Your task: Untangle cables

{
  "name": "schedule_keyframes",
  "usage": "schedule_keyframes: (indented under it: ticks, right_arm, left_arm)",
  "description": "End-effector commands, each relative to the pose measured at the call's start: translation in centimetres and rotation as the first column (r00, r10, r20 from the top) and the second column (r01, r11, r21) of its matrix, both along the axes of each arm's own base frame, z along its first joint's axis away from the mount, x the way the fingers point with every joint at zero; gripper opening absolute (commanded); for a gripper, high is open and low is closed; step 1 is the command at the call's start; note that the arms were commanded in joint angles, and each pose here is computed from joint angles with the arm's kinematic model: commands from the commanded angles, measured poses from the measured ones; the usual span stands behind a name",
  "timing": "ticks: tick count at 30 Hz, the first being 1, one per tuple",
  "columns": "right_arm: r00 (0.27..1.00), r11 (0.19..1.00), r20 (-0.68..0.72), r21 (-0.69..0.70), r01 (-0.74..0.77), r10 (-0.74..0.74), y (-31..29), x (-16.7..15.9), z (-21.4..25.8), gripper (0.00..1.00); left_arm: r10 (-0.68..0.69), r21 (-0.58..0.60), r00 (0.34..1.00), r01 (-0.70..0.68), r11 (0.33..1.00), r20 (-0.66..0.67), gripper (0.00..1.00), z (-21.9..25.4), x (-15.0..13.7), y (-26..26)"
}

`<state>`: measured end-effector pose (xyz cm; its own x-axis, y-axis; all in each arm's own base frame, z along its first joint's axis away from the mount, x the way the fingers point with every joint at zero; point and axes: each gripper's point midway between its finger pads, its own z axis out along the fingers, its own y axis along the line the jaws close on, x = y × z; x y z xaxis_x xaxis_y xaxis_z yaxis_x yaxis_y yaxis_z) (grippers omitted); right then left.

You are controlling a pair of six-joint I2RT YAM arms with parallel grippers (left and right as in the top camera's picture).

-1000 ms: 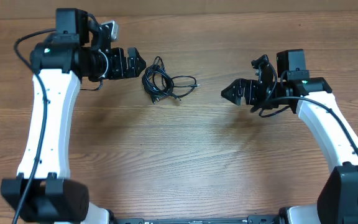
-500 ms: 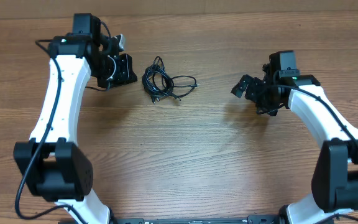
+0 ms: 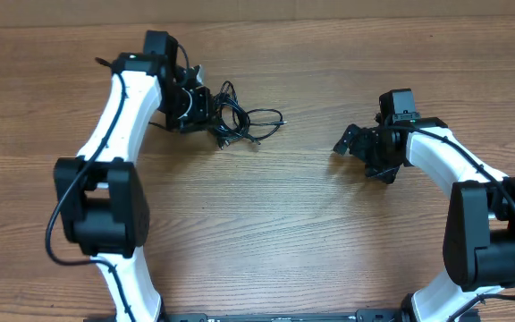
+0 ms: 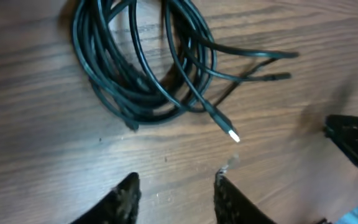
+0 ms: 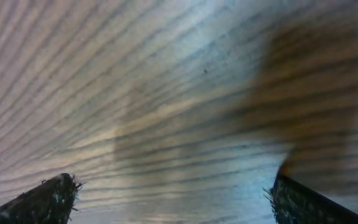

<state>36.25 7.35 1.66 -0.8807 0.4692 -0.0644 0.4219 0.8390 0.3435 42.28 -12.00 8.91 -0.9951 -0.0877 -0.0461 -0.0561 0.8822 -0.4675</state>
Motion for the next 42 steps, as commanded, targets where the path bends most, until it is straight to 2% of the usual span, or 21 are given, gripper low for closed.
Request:
schedule_keyframes:
  ticks: [1, 5, 10, 14, 17, 20, 22, 24, 26, 30, 33, 42]
  right_arm:
    - [1.000, 1.000, -0.001, 0.009, -0.001, 0.001, 0.3, 0.0, -0.2, 1.00]
    - [1.000, 1.000, 0.001, 0.009, -0.001, 0.001, 0.3, 0.0, -0.2, 1.00]
    - [1.000, 1.000, 0.000, 0.009, -0.001, 0.001, 0.3, 0.0, -0.2, 1.00]
    - [1.000, 1.000, 0.000, 0.009, -0.001, 0.001, 0.3, 0.0, -0.2, 1.00]
    - [1.000, 1.000, 0.000, 0.009, -0.001, 0.001, 0.3, 0.0, -0.2, 1.00]
    - [1.000, 1.000, 0.000, 0.009, -0.001, 0.001, 0.3, 0.0, -0.2, 1.00]
    - [1.000, 1.000, 0.001, 0.009, -0.001, 0.001, 0.3, 0.0, -0.2, 1.00]
    - [1.000, 1.000, 0.001, 0.008, -0.001, 0.001, 0.3, 0.0, -0.2, 1.00]
    - [1.000, 1.000, 0.001, 0.008, -0.001, 0.001, 0.3, 0.0, -0.2, 1.00]
    - [1.000, 1.000, 0.003, 0.008, -0.001, 0.001, 0.3, 0.1, -0.2, 1.00]
    - [1.000, 1.000, 0.003, 0.008, -0.001, 0.001, 0.3, 0.1, -0.2, 1.00]
    - [1.000, 1.000, 0.003, 0.008, -0.001, 0.001, 0.3, 0.1, -0.2, 1.00]
  left_arm:
    - [0.019, 0.012, 0.999, -0.019, 1.000, -0.026, 0.43, -2.0, 0.9, -0.6]
    - [0.072, 0.037, 0.995, -0.070, 0.997, -0.063, 0.45, -4.4, 1.5, -0.5]
    - [0.086, 0.041, 0.994, -0.084, 0.996, -0.060, 0.55, -6.4, 2.4, -0.5]
    - [0.091, 0.096, 0.994, -0.086, 0.992, -0.056, 0.51, -7.7, 2.6, 0.1]
    - [0.092, 0.133, 0.993, -0.082, 0.988, -0.071, 0.53, -8.7, 2.3, 0.5]
    - [0.085, 0.141, 0.992, -0.071, 0.987, -0.095, 0.45, -9.3, 1.8, 0.4]
    - [0.080, 0.144, 0.991, -0.064, 0.988, -0.108, 0.36, -9.6, 1.3, 0.2]
    - [0.072, 0.147, 0.990, -0.054, 0.988, -0.125, 0.22, -9.9, 0.7, -0.1]
    - [0.065, 0.152, 0.987, -0.042, 0.988, -0.148, 0.14, -9.9, 0.1, -0.3]
    - [0.026, 0.162, 0.979, 0.008, 0.987, -0.203, 0.09, -9.9, -1.7, -1.1]
    - [-0.054, 0.162, 0.974, 0.091, 0.983, -0.219, 0.05, -9.9, -2.9, -1.8]
    - [-0.162, 0.168, 0.931, 0.225, 0.960, -0.326, 0.04, -9.8, -7.1, -4.3]
